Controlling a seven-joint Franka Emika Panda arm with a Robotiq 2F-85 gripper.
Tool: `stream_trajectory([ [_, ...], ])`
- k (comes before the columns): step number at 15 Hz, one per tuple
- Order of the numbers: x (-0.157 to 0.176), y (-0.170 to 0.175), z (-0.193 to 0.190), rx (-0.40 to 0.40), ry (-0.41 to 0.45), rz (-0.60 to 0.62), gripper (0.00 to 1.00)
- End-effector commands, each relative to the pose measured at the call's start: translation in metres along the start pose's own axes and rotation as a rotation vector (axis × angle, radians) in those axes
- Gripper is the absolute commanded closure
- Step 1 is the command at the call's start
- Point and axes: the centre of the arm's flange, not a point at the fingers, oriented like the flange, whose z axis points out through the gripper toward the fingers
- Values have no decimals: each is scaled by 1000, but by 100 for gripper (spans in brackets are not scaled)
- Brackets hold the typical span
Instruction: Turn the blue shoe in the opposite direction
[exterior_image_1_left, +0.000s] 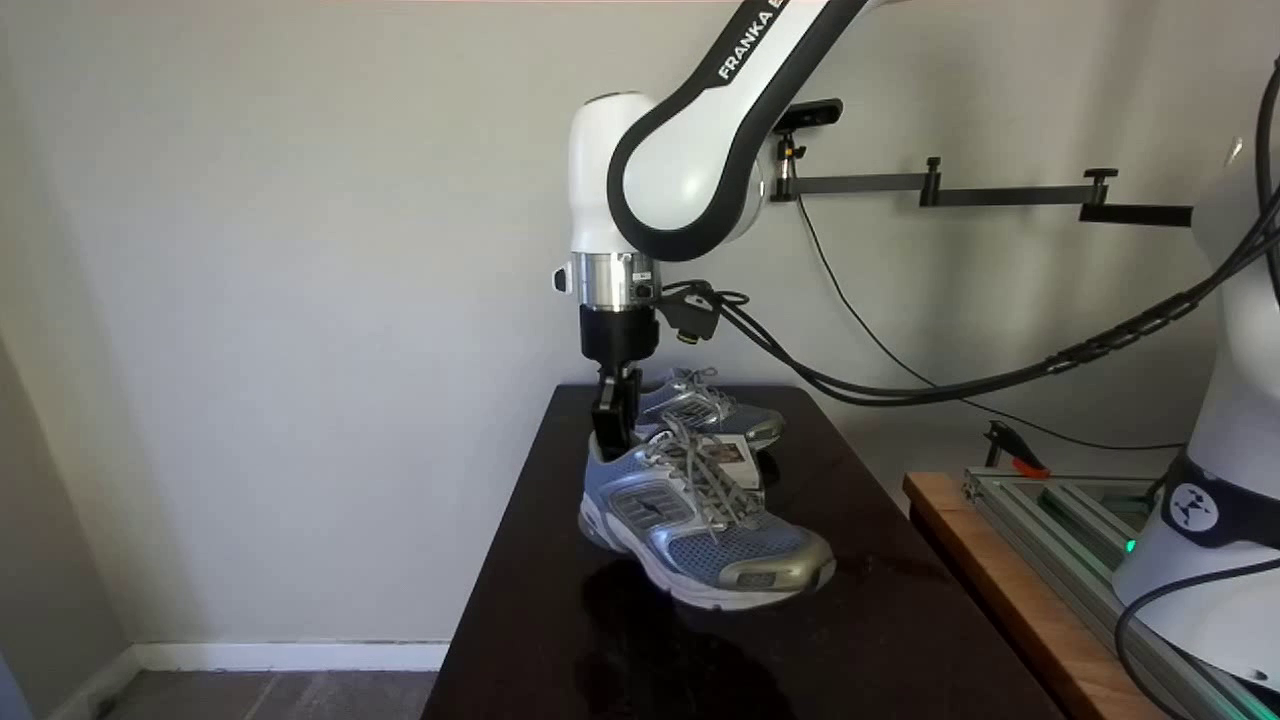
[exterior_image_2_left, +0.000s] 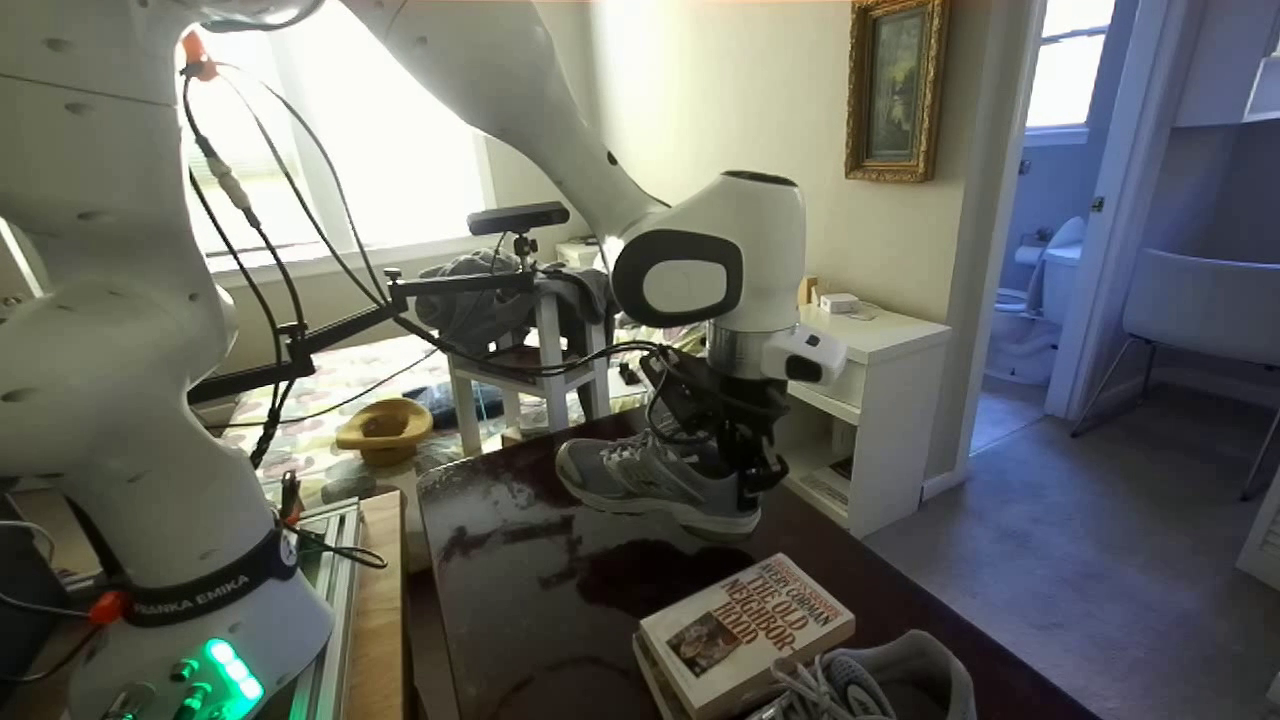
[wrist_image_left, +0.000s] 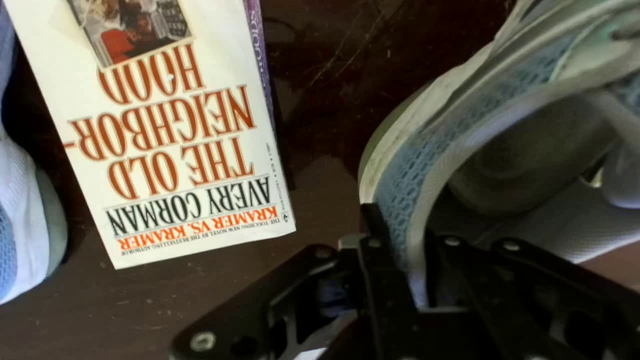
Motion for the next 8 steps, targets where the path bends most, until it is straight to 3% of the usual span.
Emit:
stream_trajectory([
  [1,-1,-3,3,-25,13,201,97],
  [7,-11,-4,-1,-58,-34,547,97],
  [8,-3,5,8,-29,-14,463,89],
])
